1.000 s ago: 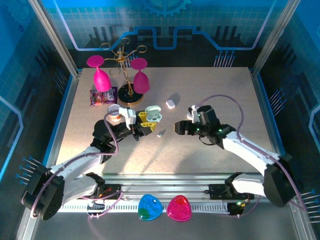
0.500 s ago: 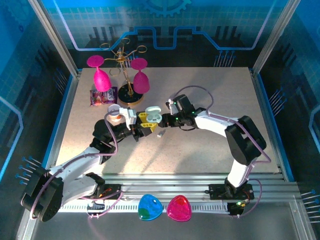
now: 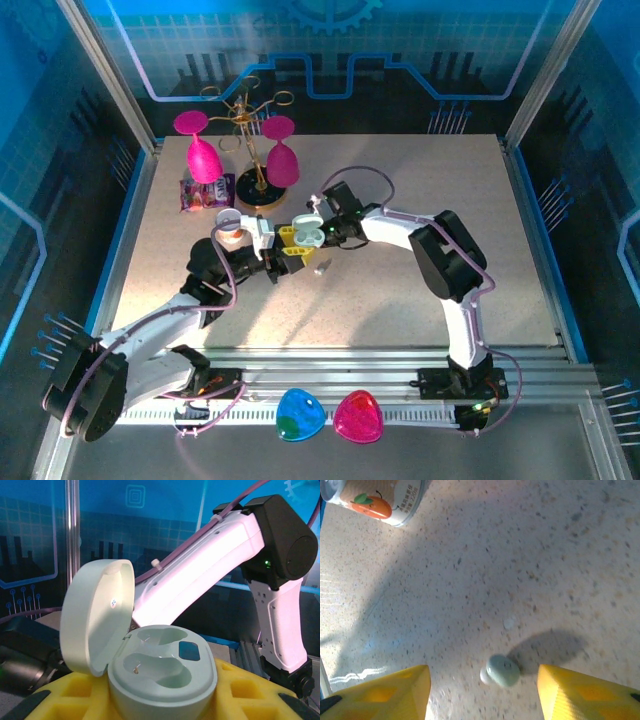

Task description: Insert the wireless bluetooth earbuds into the charging case

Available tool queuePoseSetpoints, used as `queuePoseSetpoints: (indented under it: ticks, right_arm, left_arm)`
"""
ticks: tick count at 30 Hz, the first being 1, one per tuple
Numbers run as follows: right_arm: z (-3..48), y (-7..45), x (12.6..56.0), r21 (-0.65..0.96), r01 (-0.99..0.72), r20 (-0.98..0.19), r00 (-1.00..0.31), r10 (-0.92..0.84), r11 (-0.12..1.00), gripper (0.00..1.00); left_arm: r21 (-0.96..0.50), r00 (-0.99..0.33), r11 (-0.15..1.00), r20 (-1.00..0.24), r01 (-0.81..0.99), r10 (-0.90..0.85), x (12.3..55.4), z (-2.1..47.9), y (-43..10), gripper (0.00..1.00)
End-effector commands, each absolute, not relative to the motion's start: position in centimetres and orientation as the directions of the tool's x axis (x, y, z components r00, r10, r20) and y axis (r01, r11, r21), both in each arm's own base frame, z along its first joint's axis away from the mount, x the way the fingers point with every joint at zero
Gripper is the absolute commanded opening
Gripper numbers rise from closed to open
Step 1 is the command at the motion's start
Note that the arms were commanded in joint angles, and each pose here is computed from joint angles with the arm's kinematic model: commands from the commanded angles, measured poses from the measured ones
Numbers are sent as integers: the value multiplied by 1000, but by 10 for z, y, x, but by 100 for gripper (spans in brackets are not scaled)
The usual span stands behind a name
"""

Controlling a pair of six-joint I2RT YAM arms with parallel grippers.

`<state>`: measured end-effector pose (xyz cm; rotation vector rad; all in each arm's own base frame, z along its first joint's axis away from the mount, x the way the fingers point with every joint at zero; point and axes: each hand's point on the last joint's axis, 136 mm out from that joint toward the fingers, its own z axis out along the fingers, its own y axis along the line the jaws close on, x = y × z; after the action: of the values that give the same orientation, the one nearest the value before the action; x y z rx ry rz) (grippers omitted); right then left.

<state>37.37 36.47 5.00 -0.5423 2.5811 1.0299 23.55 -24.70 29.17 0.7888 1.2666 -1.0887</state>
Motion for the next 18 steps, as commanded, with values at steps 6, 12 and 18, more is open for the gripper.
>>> queuePoseSetpoints:
  ticks: [6,12,18]
  right_arm:
    - [40,389,373,622,-482,-387,-874,-292,618,57]
    - [43,379,363,604,-481,-384,-874,-297,635,57]
    - [44,357,349,590,-462,-382,-882,-276,662,57]
  left_arm:
    - [-71,-11,318,-982,946,-186,235,294,-247,25]
    - [-72,-13,319,-983,945,-185,235,293,-247,25]
    - [-78,-18,317,-982,945,-188,236,292,-248,25]
